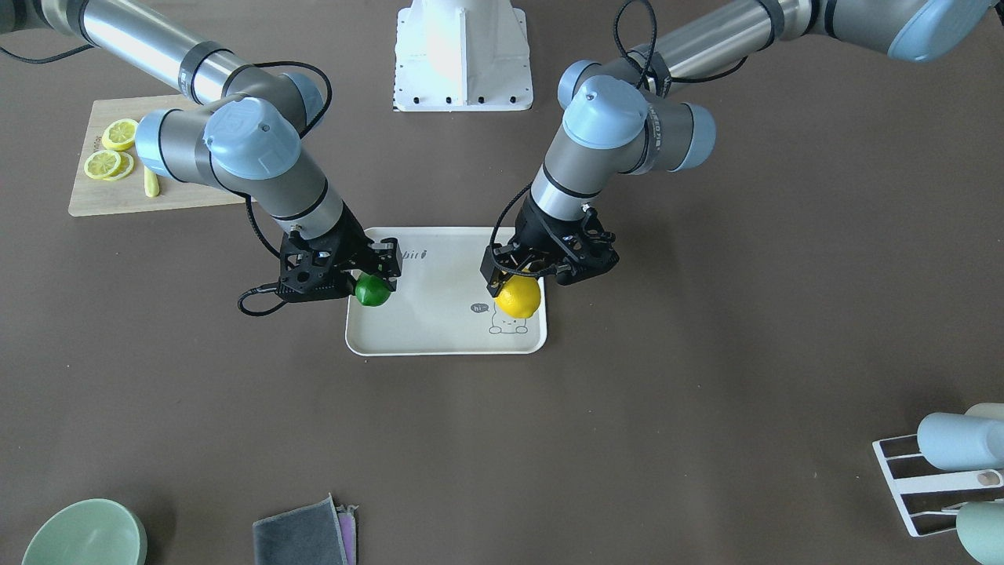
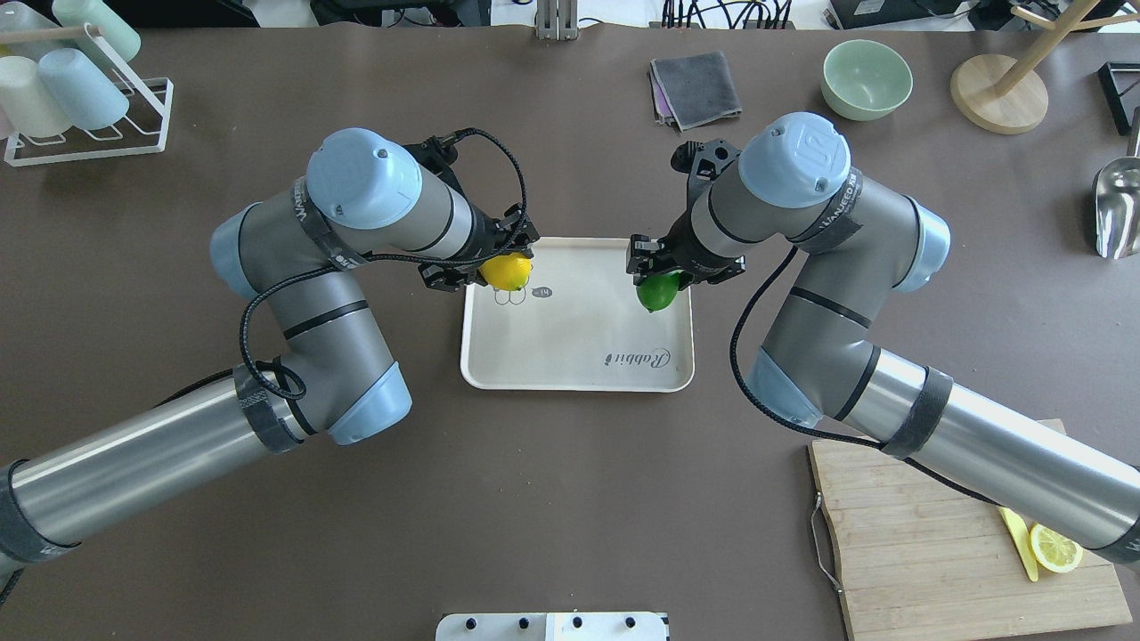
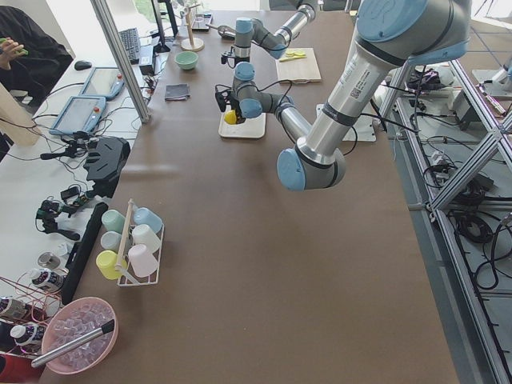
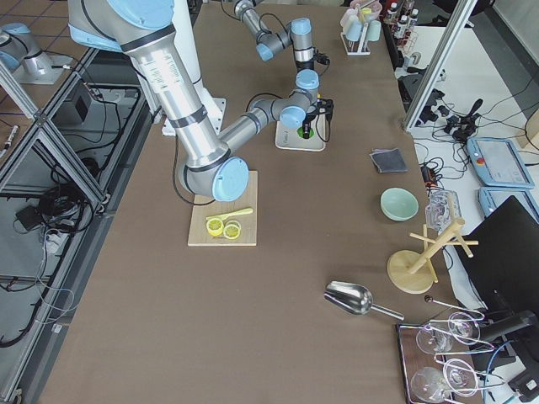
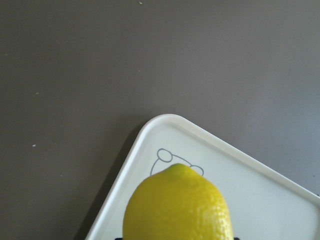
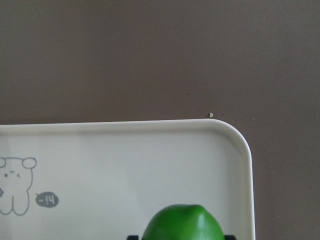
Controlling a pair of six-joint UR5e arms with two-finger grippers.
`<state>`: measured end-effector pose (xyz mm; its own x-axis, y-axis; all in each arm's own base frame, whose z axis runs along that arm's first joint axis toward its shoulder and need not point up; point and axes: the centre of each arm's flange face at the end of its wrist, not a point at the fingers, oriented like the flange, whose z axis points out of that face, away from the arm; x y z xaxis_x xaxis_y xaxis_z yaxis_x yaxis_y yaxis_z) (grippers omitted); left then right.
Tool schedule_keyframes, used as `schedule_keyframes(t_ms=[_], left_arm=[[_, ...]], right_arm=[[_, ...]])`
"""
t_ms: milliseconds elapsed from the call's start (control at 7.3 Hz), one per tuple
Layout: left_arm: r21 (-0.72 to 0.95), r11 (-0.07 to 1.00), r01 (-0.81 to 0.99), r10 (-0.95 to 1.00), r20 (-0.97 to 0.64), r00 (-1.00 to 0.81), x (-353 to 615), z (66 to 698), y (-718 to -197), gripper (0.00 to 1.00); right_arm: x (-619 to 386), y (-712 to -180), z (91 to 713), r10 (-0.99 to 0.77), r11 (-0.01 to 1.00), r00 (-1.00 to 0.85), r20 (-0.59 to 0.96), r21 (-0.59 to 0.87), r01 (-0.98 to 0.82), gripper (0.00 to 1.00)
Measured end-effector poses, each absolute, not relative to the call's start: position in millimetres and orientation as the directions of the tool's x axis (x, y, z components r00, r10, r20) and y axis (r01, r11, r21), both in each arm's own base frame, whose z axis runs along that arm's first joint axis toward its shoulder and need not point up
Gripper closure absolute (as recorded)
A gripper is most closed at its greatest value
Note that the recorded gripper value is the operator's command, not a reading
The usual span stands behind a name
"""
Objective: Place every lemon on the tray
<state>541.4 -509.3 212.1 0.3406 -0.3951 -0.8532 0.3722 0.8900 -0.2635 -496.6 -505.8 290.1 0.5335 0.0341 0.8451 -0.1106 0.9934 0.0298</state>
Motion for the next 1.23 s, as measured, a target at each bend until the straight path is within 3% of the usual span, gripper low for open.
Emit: schedule_keyframes(t_ms=[137, 274, 822, 1233], left_arm=[[-0.257, 0.892, 0.373, -0.39, -0.855, 0.342, 550.1, 203.9, -513.8, 0.03], [-0.244, 0.899, 0.363, -0.374, -0.86, 0.348, 558.4, 197.1, -511.3, 0.02], [-0.123, 0.935, 0.332, -0.257, -0.88, 0.399, 575.0, 196.9, -489.3, 0.02], [0.023, 0.958, 0.286, -0.109, -0.892, 0.439, 461.3, 219.8, -534.0, 0.02]], right_arm=[[-507.1, -507.3, 293.9, 0.036, 0.993, 0.532, 0.846, 0.03, -0.115, 0.04], [-514.8, -509.8, 297.8, 0.039, 0.993, 0.529, 0.848, 0.029, -0.118, 0.0], [-504.5, -526.0, 288.5, 0.066, 0.99, 0.505, 0.861, 0.008, -0.144, 0.0], [-403.0, -585.9, 282.5, 0.106, 0.989, 0.46, 0.882, -0.046, -0.14, 0.0]])
